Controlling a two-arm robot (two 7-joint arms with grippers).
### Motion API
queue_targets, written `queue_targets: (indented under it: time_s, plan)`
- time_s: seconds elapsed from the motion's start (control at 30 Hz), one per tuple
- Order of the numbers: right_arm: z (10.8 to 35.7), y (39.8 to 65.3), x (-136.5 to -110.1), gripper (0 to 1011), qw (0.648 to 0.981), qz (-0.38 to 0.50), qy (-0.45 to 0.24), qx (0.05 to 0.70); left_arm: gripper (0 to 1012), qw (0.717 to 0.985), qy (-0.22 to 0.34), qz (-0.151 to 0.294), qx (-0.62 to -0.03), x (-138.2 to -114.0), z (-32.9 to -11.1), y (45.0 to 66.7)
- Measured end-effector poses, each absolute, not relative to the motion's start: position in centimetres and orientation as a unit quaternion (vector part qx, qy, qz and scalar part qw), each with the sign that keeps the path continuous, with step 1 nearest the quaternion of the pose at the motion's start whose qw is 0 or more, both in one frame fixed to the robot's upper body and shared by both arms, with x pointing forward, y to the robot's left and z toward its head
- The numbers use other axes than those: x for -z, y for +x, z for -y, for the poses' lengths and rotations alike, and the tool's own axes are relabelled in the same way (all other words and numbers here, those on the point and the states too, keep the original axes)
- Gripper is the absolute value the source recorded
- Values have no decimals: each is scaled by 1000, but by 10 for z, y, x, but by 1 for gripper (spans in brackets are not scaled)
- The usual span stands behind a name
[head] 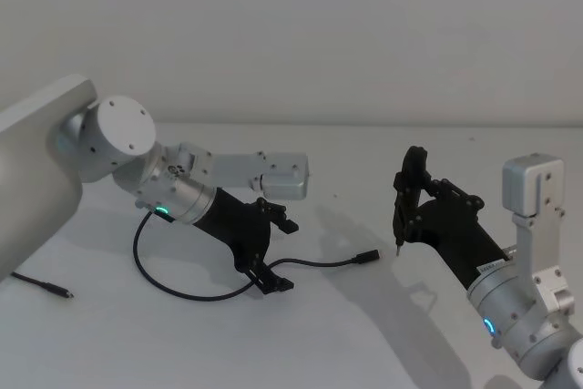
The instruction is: Pick up the data cable with the one hand.
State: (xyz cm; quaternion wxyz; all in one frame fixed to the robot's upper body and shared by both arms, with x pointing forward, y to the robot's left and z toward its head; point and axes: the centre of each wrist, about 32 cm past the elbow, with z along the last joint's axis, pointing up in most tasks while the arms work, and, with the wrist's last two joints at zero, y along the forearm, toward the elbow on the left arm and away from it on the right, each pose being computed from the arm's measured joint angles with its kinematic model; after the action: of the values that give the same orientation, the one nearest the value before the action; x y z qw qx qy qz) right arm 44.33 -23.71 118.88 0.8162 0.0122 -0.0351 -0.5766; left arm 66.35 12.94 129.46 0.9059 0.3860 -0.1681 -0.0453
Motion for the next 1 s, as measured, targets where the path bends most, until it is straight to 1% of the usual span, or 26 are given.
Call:
queue_targets:
  time_s: [0.23, 0.63, 0.8, 1.0]
  plan:
    - [237, 443, -1189, 274, 816, 35, 12, 577, 1004, 907, 387, 158, 41, -1291, -126, 665]
    - [237, 443, -1189, 275, 816, 35, 12, 577, 1005, 927, 361, 103, 14, -1281, -130, 668]
    - [237, 443, -1189, 275, 816, 35, 12, 577, 1004, 930, 357, 86, 8, -1278, -131, 668]
    - [237, 443, -1189, 275, 816, 35, 12, 577, 1004, 934, 355, 50, 5, -1274, -134, 669]
